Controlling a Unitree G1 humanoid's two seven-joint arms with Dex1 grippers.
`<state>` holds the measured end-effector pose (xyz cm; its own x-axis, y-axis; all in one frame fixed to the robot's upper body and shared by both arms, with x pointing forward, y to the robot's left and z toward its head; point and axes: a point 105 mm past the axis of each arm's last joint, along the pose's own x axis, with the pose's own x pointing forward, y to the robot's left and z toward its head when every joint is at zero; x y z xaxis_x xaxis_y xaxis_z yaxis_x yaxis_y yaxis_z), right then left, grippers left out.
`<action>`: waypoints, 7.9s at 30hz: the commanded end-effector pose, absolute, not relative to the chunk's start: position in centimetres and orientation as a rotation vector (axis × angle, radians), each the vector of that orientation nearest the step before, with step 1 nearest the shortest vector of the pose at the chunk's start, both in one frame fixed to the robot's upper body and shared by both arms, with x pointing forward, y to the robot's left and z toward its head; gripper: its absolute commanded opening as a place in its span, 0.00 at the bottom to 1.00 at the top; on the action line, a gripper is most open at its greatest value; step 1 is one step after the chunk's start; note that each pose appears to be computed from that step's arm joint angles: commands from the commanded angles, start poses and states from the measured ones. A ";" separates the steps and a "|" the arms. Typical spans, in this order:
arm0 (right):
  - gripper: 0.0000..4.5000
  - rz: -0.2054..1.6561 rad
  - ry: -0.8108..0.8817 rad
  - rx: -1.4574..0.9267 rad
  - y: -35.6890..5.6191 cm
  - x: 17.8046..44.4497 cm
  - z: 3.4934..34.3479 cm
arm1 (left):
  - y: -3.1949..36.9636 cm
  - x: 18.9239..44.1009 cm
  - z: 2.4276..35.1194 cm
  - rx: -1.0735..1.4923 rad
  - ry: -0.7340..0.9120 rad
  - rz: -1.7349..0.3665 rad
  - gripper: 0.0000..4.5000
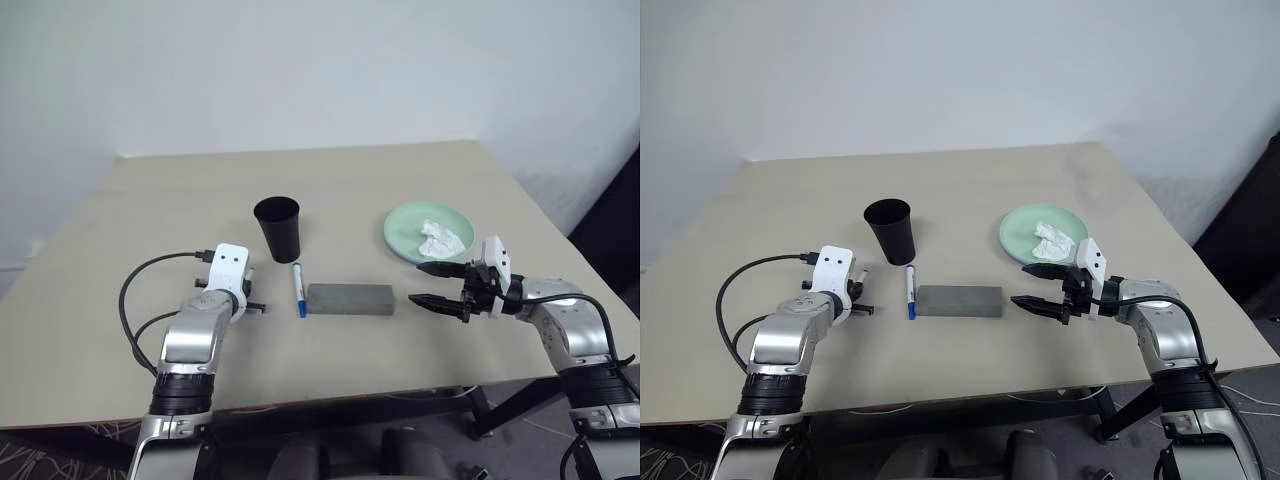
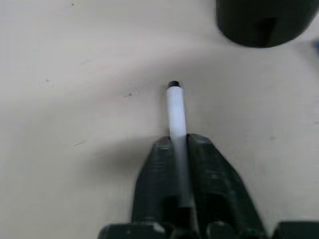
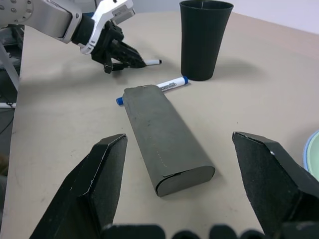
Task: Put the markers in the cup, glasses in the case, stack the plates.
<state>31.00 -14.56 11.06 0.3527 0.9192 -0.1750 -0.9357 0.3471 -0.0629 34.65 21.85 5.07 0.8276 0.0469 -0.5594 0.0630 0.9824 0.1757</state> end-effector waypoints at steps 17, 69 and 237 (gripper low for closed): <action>0.81 1.198 0.059 -0.208 -14.6 31.6 12.6 | 10.2 32.9 16.1 0.202 0.025 -0.783 0.00; 0.81 1.202 -0.018 -0.077 -14.5 32.1 16.0 | 13.1 42.1 24.1 0.190 -0.402 -0.083 0.64; 0.81 0.994 0.081 -0.160 -20.3 32.2 12.7 | 21.2 35.1 10.6 0.271 -0.080 -0.584 0.47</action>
<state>32.19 -19.32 12.25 0.5148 0.8457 -0.1406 -0.8569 0.5127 -0.0540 34.55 20.96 9.59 0.8182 -0.5737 -0.0378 0.5658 0.7917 0.2306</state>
